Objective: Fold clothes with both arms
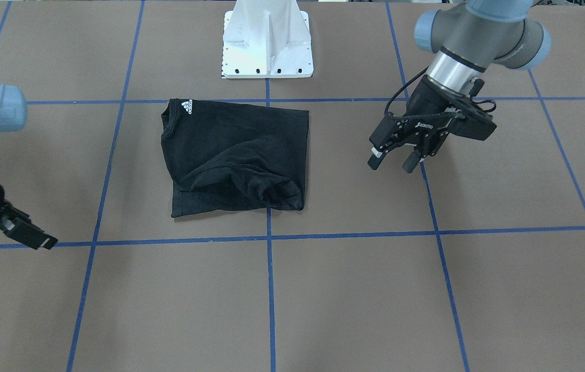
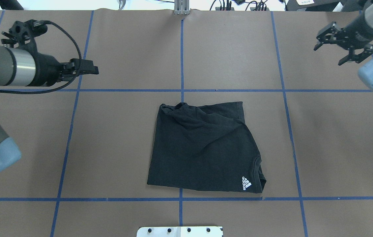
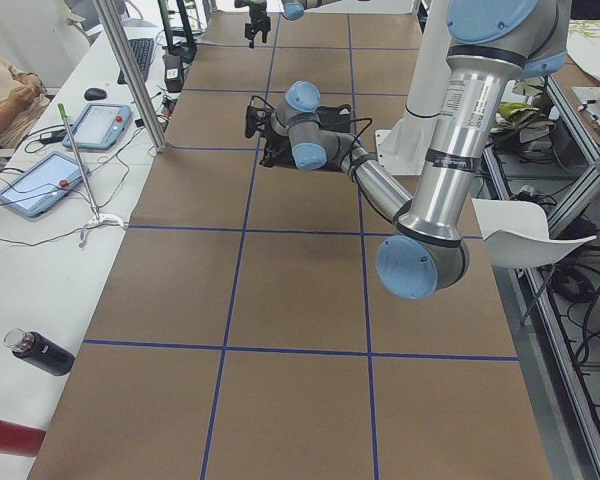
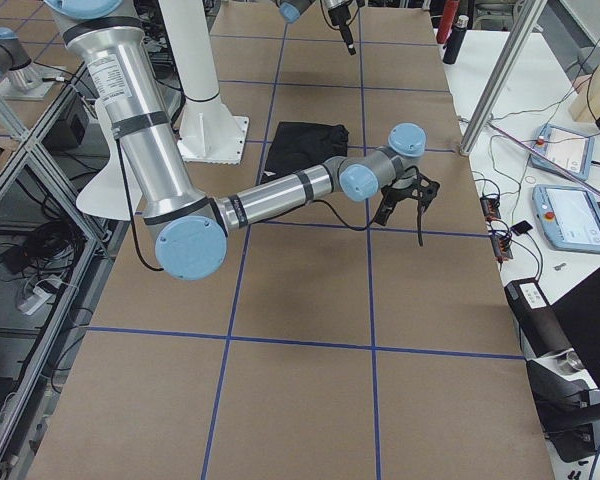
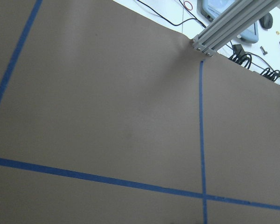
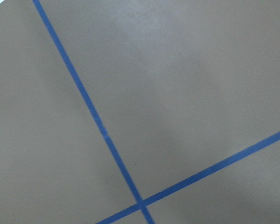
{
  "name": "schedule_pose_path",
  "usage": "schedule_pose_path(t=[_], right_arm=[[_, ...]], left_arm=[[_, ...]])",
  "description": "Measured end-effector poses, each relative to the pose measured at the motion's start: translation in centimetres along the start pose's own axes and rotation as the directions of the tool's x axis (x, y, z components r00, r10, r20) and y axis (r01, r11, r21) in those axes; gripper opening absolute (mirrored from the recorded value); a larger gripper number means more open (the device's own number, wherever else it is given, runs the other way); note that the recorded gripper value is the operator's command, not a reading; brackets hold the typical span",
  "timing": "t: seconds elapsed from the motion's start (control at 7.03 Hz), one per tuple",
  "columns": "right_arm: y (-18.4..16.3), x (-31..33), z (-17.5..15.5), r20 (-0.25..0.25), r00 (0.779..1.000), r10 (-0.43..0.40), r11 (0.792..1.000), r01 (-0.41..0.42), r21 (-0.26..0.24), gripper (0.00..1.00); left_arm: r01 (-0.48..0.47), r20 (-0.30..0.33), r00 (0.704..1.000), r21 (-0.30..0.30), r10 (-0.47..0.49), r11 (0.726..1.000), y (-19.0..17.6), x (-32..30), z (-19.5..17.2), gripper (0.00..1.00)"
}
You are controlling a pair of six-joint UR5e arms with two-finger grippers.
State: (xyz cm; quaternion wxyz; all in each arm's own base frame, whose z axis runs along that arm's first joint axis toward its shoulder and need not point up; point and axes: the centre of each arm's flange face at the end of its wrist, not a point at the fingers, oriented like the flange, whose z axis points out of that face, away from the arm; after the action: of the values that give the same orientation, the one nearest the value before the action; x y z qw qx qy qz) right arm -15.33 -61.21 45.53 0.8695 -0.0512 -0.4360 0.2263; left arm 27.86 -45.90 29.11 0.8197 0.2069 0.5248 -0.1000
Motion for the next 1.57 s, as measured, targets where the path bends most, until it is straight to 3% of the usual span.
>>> schedule_pose_path(t=[0.14,0.43,0.85,1.14,1.28,1.57], right_arm=[[-1.6,5.7,-1.4,-0.023,0.994,-0.107,0.994,0.108,0.023,1.00],[-3.4,17.2,-3.8,-0.076,0.954,-0.291,0.955,0.295,0.038,1.00],[-3.3,30.1,-6.1,-0.164,0.860,-0.483,0.874,0.486,-0.024,1.00],[-3.4,32.3,-7.4,-0.159,0.811,-0.563,0.826,0.557,-0.084,1.00],[-3.4,32.5,-7.8,-0.150,0.803,-0.577,0.817,0.568,-0.100,1.00],[-3.7,32.5,-8.5,-0.138,0.828,-0.543,0.839,0.528,-0.135,1.00]], left_arm=[[-0.153,0.032,0.988,-0.026,0.154,0.988,-0.4,-4.1,-2.5,1.00],[-0.402,0.080,0.909,-0.081,0.408,0.912,-2.5,-12.9,-7.6,1.00],[-0.563,0.135,0.799,-0.174,0.586,0.808,-4.7,-26.7,-12.7,1.00],[-0.561,0.148,0.791,-0.212,0.594,0.800,-5.7,-33.9,-14.5,1.00],[-0.533,0.151,0.806,-0.232,0.572,0.814,-6.1,-35.3,-14.9,1.00],[-0.469,0.165,0.838,-0.271,0.521,0.840,-6.1,-36.5,-15.3,1.00]])
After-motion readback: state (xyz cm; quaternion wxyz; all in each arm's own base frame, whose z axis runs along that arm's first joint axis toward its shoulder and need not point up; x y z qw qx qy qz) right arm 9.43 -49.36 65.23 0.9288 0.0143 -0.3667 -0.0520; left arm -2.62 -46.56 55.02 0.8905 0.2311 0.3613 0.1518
